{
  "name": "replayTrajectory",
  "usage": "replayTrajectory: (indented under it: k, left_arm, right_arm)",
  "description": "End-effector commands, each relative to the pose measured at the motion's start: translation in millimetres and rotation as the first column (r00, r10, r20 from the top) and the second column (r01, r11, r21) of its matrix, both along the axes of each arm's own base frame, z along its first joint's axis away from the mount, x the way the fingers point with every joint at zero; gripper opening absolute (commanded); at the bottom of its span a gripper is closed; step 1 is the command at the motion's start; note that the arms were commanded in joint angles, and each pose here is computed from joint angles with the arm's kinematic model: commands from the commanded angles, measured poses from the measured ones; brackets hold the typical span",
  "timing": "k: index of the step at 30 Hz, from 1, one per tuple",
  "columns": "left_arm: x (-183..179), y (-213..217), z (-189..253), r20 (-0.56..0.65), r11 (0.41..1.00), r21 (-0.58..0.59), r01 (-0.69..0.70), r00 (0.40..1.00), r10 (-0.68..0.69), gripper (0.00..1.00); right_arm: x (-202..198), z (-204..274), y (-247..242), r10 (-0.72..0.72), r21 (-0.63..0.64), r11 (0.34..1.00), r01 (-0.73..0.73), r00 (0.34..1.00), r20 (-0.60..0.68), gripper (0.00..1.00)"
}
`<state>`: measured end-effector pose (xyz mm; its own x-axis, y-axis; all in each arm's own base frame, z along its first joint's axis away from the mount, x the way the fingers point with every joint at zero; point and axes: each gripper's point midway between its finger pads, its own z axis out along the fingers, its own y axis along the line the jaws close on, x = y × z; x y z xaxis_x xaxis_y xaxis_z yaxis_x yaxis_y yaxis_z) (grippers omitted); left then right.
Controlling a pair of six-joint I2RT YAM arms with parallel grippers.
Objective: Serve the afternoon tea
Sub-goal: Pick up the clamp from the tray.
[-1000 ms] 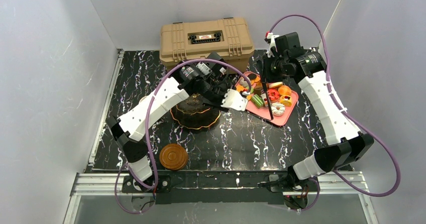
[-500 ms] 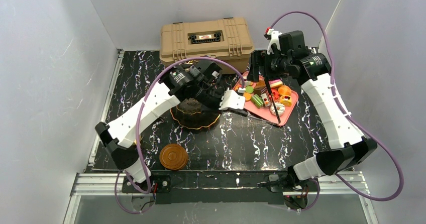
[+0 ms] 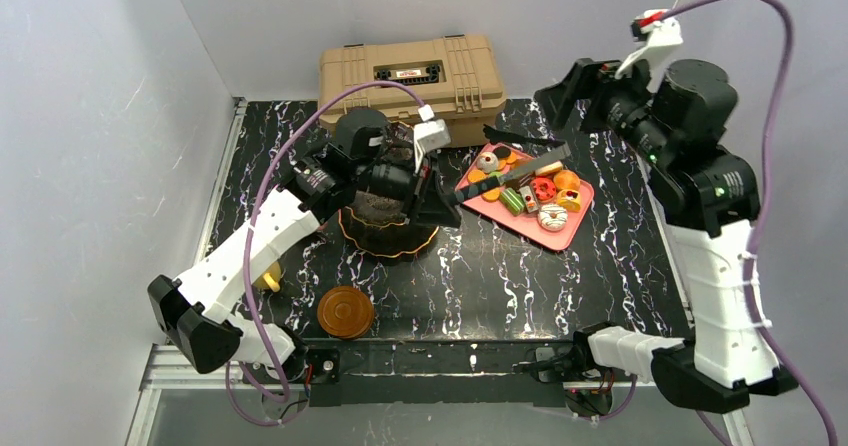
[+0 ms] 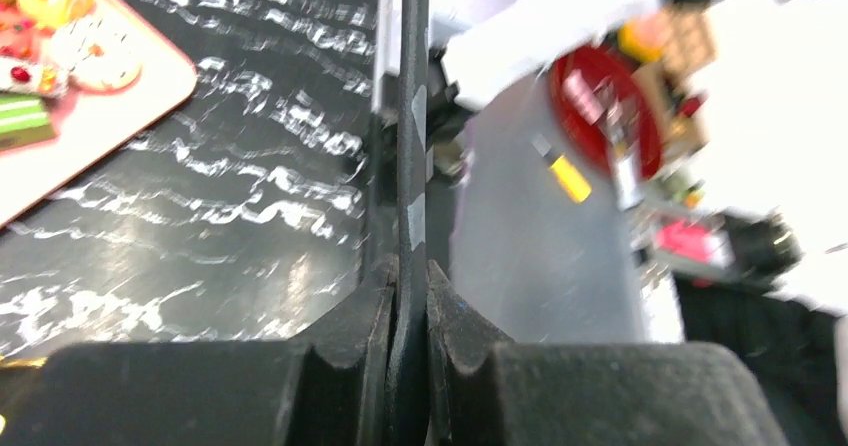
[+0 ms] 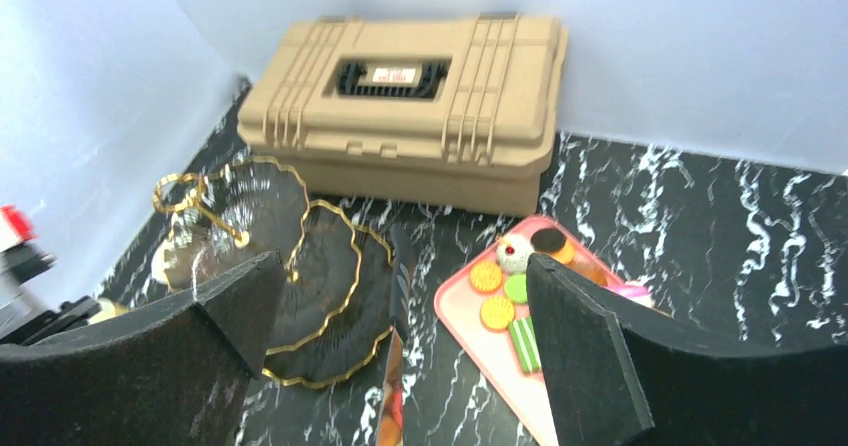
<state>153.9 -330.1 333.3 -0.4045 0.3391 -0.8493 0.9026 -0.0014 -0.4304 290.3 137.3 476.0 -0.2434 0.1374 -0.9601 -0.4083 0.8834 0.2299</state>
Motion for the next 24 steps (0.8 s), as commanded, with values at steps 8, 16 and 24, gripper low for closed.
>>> replayTrajectory:
  k: [8, 16, 24]
  left_arm:
    - [5, 25, 114, -0.203, 0.947, -0.315, -0.062, 0.979, -0.003, 0.0]
    - [4, 33, 122, -0.176, 0.939, -0.339, -0.063, 0.984, 0.003, 0.0]
    - [-4, 40, 115, -0.12, 0.938, -0.345, -0.022, 0.993, -0.02, 0.0]
  right_arm:
    - [-9, 0, -23, -0.112, 0.032, 0.993, 0.11, 0.991, 0.071, 0.98]
    - [-53, 8, 34, 0.251, 0.154, 0.948, -0.278, 0.952, 0.176, 0.98]
    - [-41, 43, 16, 0.099, 0.241, 0.958, -0.158, 0.966, 0.237, 0.98]
